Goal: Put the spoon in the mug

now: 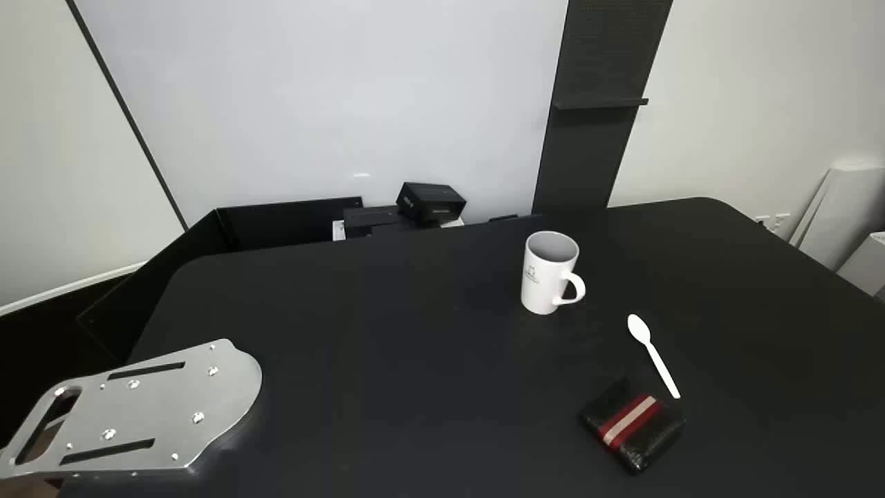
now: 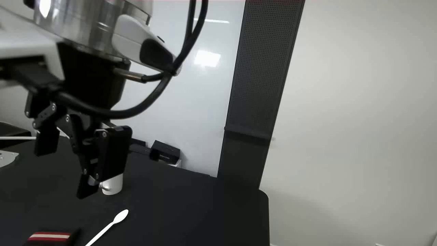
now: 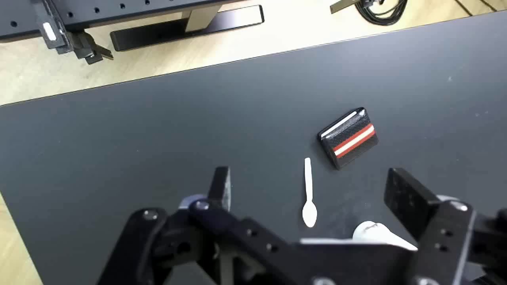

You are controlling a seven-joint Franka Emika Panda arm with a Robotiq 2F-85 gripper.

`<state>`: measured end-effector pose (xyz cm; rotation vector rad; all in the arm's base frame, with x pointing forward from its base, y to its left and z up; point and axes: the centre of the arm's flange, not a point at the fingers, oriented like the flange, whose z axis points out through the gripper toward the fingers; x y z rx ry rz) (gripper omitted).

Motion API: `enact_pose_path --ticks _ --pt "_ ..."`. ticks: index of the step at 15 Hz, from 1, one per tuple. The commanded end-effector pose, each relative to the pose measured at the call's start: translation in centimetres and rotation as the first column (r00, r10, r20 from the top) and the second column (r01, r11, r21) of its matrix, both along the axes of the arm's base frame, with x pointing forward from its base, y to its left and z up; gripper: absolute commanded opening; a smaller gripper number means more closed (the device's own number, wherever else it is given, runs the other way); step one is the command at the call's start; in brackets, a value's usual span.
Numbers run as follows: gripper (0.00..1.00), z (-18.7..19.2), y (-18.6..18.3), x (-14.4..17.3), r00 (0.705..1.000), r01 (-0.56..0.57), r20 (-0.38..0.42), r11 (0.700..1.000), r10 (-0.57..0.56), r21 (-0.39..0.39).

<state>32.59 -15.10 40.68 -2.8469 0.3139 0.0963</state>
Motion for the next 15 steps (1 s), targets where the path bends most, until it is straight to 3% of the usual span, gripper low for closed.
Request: enact_pose_path --ticks 1,9,15 --pt "1.0 0.0 0.0 0.0 1.0 0.0 0.0 1.0 0.0 0.0" --pt "1.0 0.0 0.0 0.0 1.0 0.0 0.0 1.0 0.0 0.0" --pt "1.0 -0.7 0.5 7.1 0.998 0.029 0.06 0.998 -0.025 -0.057"
